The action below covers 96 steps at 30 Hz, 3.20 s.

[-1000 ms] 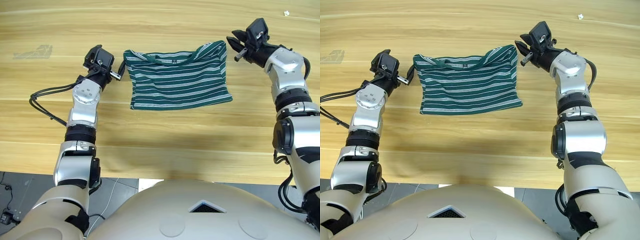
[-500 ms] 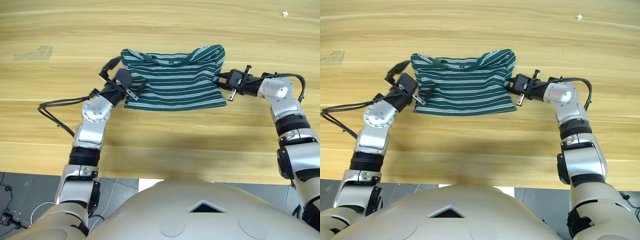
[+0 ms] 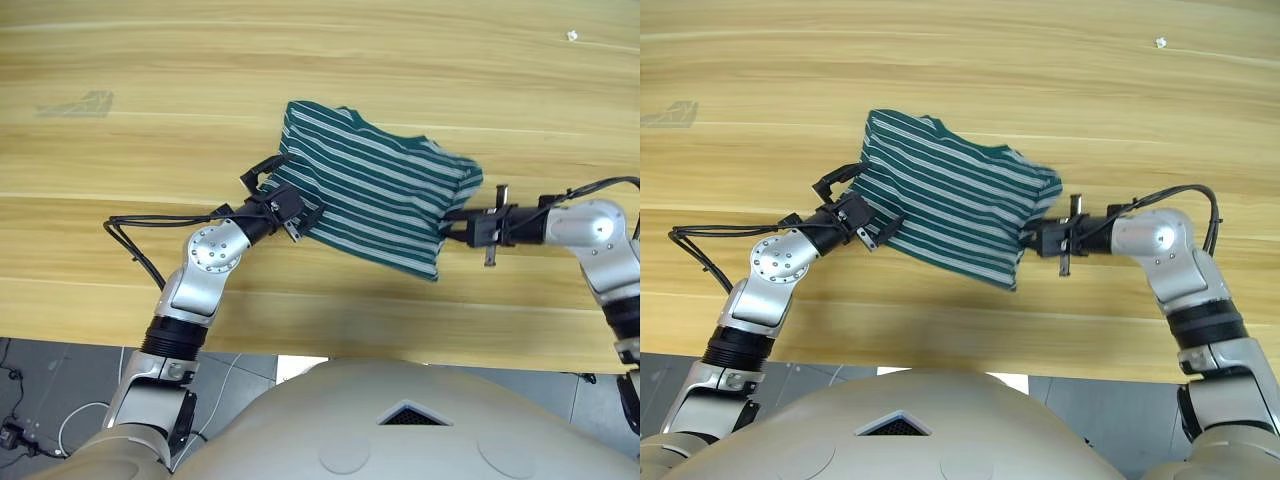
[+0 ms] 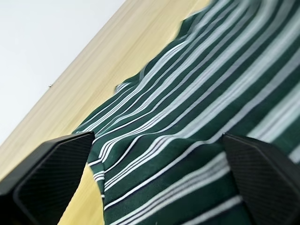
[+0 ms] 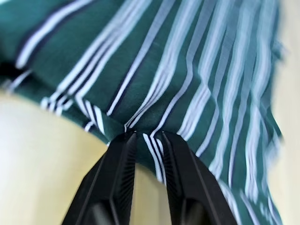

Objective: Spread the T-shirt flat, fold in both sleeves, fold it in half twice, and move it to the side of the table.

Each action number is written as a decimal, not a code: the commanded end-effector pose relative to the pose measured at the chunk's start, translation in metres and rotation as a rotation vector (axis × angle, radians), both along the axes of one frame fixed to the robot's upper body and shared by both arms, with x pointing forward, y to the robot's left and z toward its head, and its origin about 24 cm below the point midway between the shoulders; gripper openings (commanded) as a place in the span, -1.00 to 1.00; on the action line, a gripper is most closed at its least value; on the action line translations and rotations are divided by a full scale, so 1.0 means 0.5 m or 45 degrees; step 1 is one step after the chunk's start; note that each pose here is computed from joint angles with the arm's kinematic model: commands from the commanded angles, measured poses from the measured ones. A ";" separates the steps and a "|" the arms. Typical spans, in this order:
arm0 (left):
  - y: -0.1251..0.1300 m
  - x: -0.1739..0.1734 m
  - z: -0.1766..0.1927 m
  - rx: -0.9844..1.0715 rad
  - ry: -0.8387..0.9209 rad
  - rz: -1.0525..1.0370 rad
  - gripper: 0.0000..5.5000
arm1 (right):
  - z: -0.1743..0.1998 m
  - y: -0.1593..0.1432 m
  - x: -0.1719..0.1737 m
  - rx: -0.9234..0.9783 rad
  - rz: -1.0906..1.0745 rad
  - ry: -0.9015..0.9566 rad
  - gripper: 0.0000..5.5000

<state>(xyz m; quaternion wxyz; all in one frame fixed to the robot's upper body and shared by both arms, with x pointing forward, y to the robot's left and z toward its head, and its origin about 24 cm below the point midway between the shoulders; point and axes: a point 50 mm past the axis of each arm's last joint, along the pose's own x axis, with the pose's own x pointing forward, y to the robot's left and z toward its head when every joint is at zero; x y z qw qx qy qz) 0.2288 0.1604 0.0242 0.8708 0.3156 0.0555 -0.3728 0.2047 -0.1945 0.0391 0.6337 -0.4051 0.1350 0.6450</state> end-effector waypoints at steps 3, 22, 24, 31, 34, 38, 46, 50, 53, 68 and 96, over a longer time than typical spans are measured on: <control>0.020 0.019 0.026 0.036 -0.071 0.026 0.83 | -0.016 0.016 -0.051 -0.086 0.079 0.159 -0.62; 0.052 0.069 0.095 -0.188 -0.378 0.389 0.83 | 0.110 0.131 -0.081 0.480 0.232 0.362 -0.62; 0.057 0.069 0.106 -0.222 -0.427 0.441 0.83 | 0.114 0.150 -0.048 0.550 0.155 0.251 -0.62; 0.056 0.080 0.177 -0.440 -0.642 0.611 0.83 | 0.085 0.224 0.118 0.699 -0.280 -0.044 -0.62; 0.044 0.081 0.182 -0.473 -0.648 0.608 0.83 | 0.039 0.250 0.181 0.531 -0.348 -0.163 -0.62; 0.020 0.088 0.190 -0.446 -0.696 0.562 0.83 | -0.022 0.283 0.222 0.378 -0.396 -0.160 -0.62; -0.040 0.084 0.197 -0.502 -0.735 0.408 0.83 | -0.083 0.267 0.245 0.114 -0.475 -0.235 -0.62; -0.030 0.078 0.186 -0.458 -0.721 0.410 0.83 | -0.087 0.207 0.268 0.055 -0.710 -0.221 -0.62; -0.014 0.077 0.179 -0.444 -0.704 0.446 0.83 | -0.076 0.146 0.289 0.110 -1.008 -0.147 -0.62; -0.030 0.056 0.145 -0.338 -0.655 0.402 0.83 | -0.061 -0.006 0.173 -0.135 -0.461 -0.202 -0.62; 0.012 -0.063 0.091 0.487 -0.614 -0.713 0.51 | 0.111 -0.104 -0.090 0.264 0.187 -1.100 -0.28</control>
